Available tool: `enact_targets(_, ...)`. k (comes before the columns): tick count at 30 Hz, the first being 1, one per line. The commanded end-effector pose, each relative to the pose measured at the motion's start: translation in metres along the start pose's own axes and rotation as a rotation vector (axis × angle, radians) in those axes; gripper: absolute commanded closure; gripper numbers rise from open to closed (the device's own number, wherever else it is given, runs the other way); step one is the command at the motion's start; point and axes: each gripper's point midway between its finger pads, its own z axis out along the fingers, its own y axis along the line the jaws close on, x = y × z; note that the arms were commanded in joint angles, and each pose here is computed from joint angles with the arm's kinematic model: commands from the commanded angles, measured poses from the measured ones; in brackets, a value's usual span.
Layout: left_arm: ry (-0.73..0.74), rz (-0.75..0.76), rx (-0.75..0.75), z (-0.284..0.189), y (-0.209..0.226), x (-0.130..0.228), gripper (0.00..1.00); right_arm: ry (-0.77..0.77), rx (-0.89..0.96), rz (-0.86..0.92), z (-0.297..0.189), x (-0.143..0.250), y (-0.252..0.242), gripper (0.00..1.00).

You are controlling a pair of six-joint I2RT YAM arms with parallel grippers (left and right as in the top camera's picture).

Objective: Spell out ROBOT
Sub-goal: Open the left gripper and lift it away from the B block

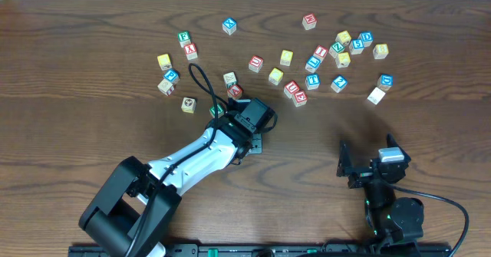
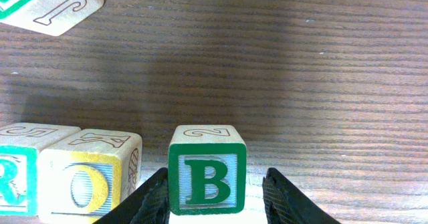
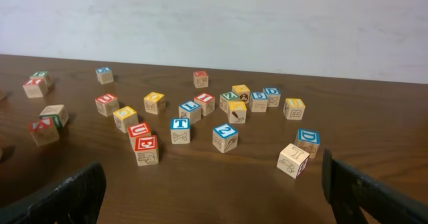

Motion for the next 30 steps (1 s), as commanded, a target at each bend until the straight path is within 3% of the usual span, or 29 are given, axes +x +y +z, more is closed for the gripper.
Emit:
enact_targets(1,-0.016,0.019,0.002,-0.003,-0.006,-0.008,0.56,0.000,0.004,-0.011,0.000,0.000,-0.001,0.01)
enact_targets(26,-0.113,0.017,0.007,-0.026,-0.020,-0.044,0.56,-0.001,0.004,-0.011,0.000,0.000,-0.001,0.01)
enact_targets(30,-0.124,0.037,0.024,-0.026,-0.024,-0.047,0.62,0.000,0.004,-0.011,0.000,0.000,-0.001,0.01)
